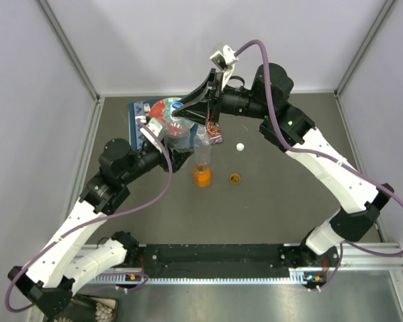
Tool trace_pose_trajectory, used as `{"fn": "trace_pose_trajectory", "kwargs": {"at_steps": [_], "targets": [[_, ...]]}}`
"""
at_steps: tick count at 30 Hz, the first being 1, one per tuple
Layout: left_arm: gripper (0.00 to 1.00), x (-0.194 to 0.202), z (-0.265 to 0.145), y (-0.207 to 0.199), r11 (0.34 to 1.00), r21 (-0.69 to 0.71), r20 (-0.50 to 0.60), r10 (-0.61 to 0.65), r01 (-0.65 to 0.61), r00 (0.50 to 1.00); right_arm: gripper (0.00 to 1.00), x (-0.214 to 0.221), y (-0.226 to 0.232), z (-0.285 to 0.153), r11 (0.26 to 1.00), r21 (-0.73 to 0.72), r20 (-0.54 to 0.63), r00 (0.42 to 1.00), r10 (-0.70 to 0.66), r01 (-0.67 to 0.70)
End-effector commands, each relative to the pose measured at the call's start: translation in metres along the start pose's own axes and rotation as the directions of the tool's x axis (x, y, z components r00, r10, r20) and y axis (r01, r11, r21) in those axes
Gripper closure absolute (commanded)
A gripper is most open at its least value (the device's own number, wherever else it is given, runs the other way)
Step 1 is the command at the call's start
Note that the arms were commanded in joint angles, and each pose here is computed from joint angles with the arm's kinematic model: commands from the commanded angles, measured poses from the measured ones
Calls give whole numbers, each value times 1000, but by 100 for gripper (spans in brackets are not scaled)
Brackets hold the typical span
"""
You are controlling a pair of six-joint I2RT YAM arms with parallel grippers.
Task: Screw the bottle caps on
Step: Screw the bottle cap onto the plastic bottle.
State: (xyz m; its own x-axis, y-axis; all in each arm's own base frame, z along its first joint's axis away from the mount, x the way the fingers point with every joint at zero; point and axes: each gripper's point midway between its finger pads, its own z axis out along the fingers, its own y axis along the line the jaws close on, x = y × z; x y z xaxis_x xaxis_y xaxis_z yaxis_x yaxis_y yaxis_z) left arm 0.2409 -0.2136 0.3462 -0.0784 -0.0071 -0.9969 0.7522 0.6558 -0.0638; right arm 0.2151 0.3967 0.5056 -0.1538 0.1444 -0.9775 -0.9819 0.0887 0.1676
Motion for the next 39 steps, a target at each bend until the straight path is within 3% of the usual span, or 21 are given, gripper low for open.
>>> {"fn": "trace_pose_trajectory", "kwargs": {"at_steps": [1,7,12,20,23,26,27,30,34,37,39], "targets": [[94,-12,-2,25,986,-140,64,-81,89,995,100,-23,41,-8,992,-124,34,999,-21,25],[94,-10,-2,26,985,-142,65,-87,96,994,100,-33,48,-10,988,-147,52,998,-39,46],[94,-32,-2,29,985,-154,106,-58,74,993,100,-5,39,-1,991,-136,-3,1000,13,-13],[95,-58,-1,66,939,-342,123,20,24,992,100,50,9,28,988,150,-100,994,55,-39],[95,-66,-5,78,913,-407,128,49,7,991,100,73,-13,35,940,337,-141,985,99,-47],[95,-70,-10,85,893,-451,130,65,1,989,100,91,-36,27,850,525,-160,978,135,-31],[95,-69,-11,87,886,-463,119,80,-16,990,100,90,-52,17,782,624,-146,982,122,-5],[95,-64,-15,94,866,-499,109,77,-12,991,100,92,-60,6,702,712,-134,985,112,17],[95,-61,-15,94,867,-498,109,72,-9,991,100,83,-60,8,687,727,-96,989,117,-11],[95,-60,-14,90,882,-472,111,67,-7,992,72,68,-50,14,724,690,-80,992,99,-17],[95,-58,-12,84,899,-438,115,54,2,992,60,58,-40,18,762,647,-78,993,86,-15]]}}
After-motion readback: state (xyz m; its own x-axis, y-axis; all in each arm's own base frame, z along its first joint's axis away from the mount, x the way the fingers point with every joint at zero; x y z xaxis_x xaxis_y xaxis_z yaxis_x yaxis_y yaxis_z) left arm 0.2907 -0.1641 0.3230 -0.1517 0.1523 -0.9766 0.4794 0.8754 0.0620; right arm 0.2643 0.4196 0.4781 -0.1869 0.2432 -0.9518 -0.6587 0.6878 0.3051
